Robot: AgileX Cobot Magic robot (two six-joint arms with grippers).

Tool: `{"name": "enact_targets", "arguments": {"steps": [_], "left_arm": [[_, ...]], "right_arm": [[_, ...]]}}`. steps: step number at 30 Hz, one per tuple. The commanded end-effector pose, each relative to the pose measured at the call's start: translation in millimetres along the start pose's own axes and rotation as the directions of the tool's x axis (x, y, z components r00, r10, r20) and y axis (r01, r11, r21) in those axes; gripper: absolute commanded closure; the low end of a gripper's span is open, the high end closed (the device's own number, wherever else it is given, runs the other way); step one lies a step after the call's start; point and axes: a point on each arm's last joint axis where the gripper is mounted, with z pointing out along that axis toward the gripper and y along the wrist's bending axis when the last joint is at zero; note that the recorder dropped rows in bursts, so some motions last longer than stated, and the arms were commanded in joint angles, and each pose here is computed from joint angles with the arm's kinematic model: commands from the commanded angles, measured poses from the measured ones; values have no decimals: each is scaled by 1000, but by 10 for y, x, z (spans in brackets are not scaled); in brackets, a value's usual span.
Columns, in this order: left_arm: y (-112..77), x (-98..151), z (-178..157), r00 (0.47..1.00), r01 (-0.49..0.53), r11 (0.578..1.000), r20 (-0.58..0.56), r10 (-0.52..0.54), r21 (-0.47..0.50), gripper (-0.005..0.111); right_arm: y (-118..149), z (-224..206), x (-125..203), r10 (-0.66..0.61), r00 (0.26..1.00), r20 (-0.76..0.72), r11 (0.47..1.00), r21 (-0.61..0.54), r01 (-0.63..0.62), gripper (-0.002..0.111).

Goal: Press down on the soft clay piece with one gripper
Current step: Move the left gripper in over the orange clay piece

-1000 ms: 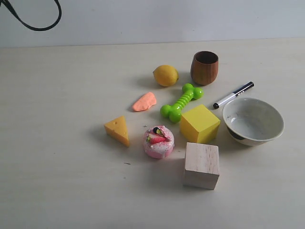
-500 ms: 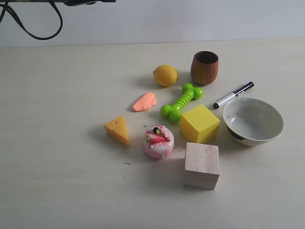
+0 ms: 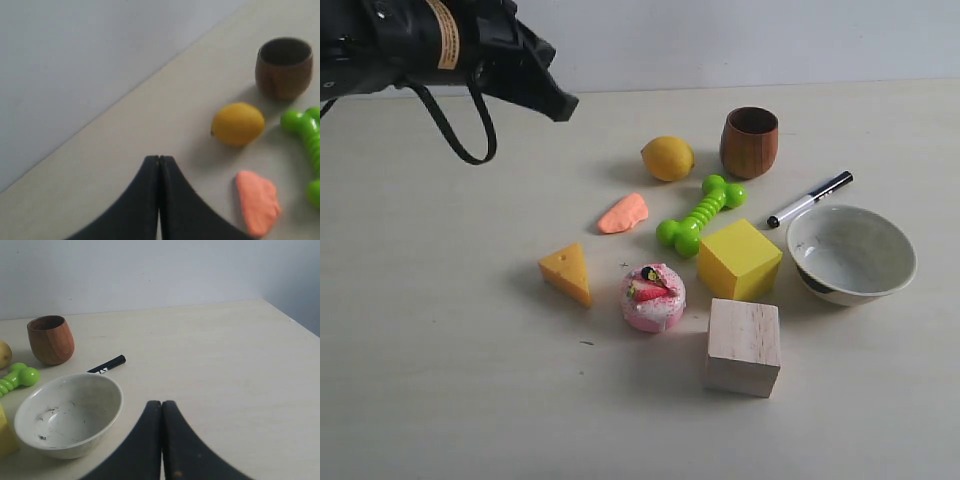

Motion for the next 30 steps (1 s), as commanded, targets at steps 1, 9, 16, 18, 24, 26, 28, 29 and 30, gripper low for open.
{"name": "enact_targets", "arguments": {"steps": [1,9,16,18,24,26,28,29,30], "left_arm": [[-71,-83,-60,983,-114,992,-149,105,-51,107],[-159,-438,3,931,-151,979,-312,188,137,107],[-245,-474,321,851,-61,974,-499,164,217,107],[-271,-417,417,815,-38,975,-557,157,218,107],[-370,-223,618,753,-25,970,-634,178,242,107],[-373,-233,624,761,-21,971,-626,171,240,107],[-372,-255,632,778,-22,971,-607,165,236,107],[-373,-263,638,785,-21,972,-598,162,235,107],[-376,-269,643,790,-18,972,-592,158,236,107]], "right_arm": [[-3,0,10,-3,1000,6,1000,5,3,108],[-3,0,10,-3,1000,6,1000,5,3,108],[-3,0,10,-3,1000,6,1000,5,3,108],[-3,0,10,-3,1000,6,1000,5,3,108],[-3,0,10,-3,1000,6,1000,5,3,108],[-3,0,10,-3,1000,6,1000,5,3,108],[-3,0,10,-3,1000,6,1000,5,3,108],[-3,0,10,-3,1000,6,1000,5,3,108],[-3,0,10,-3,1000,6,1000,5,3,108]]}}
